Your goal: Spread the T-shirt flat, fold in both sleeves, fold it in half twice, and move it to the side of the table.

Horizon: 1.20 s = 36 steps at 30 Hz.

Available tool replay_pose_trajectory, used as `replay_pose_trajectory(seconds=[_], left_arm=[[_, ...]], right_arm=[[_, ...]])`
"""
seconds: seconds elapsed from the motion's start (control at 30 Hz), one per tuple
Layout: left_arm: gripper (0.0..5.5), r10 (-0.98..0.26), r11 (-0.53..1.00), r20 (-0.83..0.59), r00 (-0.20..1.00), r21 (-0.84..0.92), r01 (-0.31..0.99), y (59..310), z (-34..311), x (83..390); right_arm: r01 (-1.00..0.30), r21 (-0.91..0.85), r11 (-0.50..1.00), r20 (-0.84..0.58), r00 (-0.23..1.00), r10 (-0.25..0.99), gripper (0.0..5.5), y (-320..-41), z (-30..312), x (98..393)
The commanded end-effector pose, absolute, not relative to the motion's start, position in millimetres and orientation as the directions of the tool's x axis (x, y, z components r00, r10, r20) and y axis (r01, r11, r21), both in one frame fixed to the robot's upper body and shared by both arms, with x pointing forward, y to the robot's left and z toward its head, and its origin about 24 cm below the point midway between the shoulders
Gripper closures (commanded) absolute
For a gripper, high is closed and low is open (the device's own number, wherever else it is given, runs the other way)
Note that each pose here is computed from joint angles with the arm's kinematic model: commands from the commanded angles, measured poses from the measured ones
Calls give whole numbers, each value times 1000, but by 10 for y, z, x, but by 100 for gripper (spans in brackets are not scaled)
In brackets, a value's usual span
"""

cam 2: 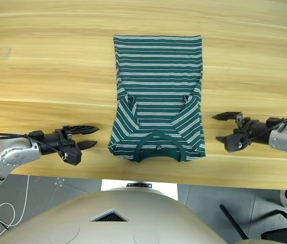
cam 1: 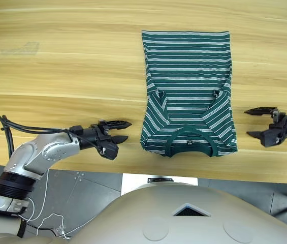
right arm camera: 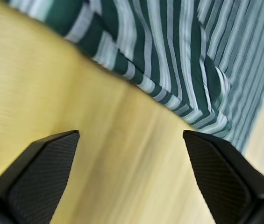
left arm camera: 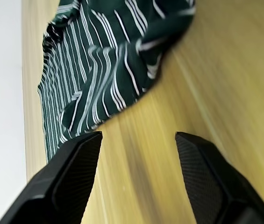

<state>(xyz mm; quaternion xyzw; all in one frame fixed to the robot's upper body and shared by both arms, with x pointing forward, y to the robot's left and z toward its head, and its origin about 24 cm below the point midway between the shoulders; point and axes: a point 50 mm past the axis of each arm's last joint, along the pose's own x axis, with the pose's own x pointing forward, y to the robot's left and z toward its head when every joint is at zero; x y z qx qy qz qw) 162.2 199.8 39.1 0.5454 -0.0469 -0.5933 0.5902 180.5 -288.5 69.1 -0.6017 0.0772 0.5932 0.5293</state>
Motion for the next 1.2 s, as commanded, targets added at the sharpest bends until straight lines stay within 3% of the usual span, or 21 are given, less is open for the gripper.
replay_pose_trajectory(seconds=[0.03, 0.23, 0.83, 1.2], left_arm=[[258, -721, -380, -670, 174, 593, 710, 1978, 180, 1443], [258, -767, -322, -604, 216, 654, 684, 1921, 56, 1515], [258, -845, -236, -469, 257, 758, 608, 1889, -85, 1597], [258, -865, -292, -477, 154, 731, 617, 1785, -181, 1538]], right_arm=[[-717, -505, -481, -789, 157, 594, 138, -2715, 676, 1626], [-725, -498, -476, -745, 76, 663, 138, -2594, 401, 1435], [-667, -636, -389, -672, 230, 704, 138, -2659, 224, 1542], [-650, -644, -404, -657, 199, 727, 313, -2567, 197, 1580]])
